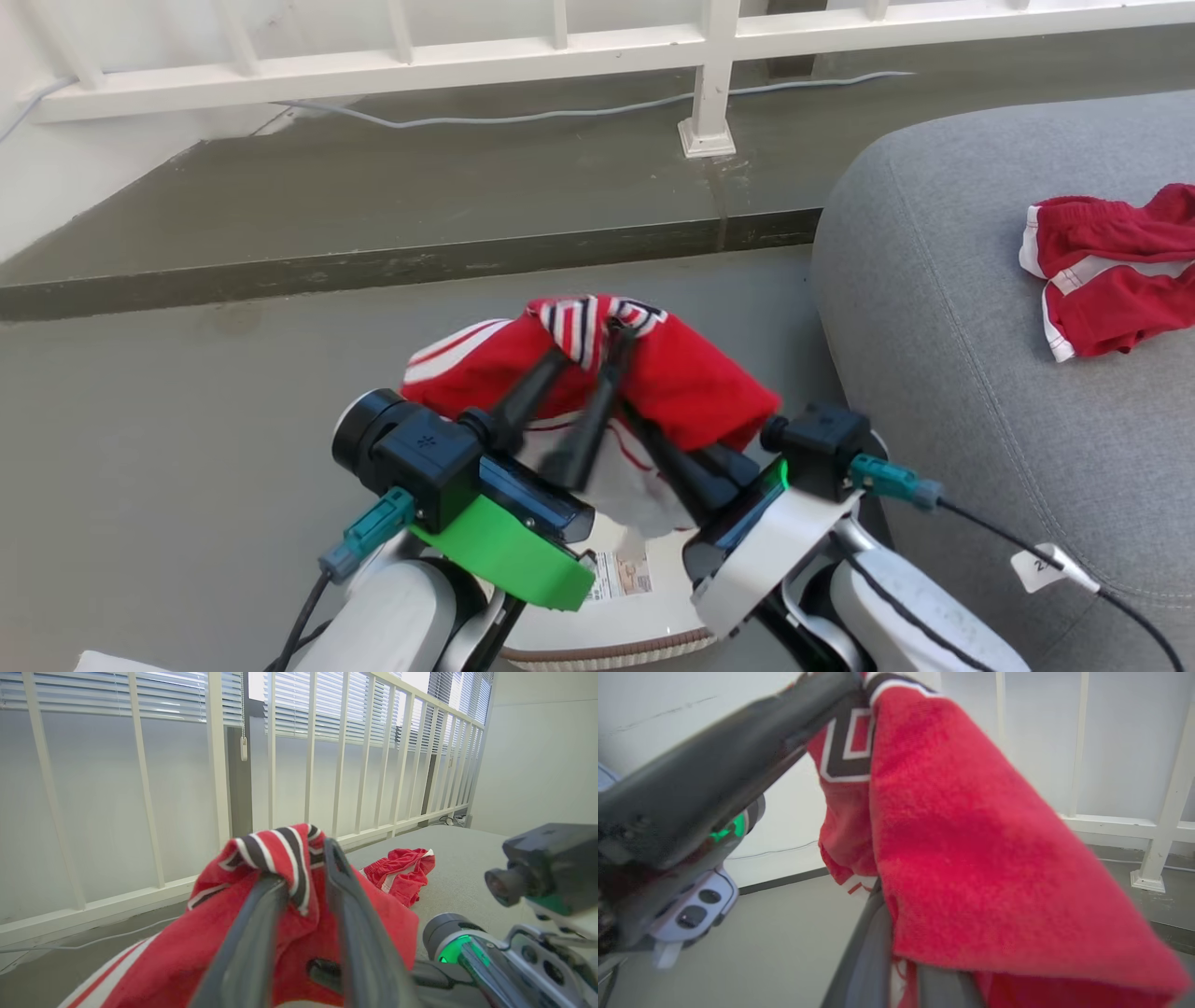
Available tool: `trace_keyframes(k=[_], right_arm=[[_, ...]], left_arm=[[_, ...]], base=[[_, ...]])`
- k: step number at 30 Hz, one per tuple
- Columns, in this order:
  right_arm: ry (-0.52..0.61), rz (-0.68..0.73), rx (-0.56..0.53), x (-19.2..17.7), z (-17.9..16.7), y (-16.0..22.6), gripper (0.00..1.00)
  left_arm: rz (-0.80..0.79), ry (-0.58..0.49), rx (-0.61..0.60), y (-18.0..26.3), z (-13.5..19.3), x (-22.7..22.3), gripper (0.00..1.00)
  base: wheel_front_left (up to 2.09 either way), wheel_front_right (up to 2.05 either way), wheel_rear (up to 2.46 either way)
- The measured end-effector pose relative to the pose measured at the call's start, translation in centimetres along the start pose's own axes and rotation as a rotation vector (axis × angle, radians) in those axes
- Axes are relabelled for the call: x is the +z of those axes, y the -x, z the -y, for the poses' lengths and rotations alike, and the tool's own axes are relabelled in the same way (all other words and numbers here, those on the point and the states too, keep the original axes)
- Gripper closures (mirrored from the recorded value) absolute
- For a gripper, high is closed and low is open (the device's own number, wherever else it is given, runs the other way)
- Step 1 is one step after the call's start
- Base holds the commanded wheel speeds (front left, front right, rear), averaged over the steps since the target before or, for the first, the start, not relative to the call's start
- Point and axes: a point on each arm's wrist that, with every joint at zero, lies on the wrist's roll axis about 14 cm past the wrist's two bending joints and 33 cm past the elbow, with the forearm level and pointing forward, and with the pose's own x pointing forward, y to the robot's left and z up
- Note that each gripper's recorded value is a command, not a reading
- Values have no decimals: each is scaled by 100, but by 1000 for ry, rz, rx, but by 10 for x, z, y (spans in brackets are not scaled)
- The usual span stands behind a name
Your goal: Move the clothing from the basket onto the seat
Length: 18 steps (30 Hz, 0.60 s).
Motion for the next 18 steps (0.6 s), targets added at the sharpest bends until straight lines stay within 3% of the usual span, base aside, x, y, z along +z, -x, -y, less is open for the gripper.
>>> trace_keyframes(k=[6,18], right_arm=[[24,38,-58,13,22,-4,100],[93,49,-276,21,98,9,100]], left_arm=[[-33,0,-29,-1,5,-7,0],[-213,-15,-125,14,24,-56,0]], base=[[0,0,0],[0,0,0]])
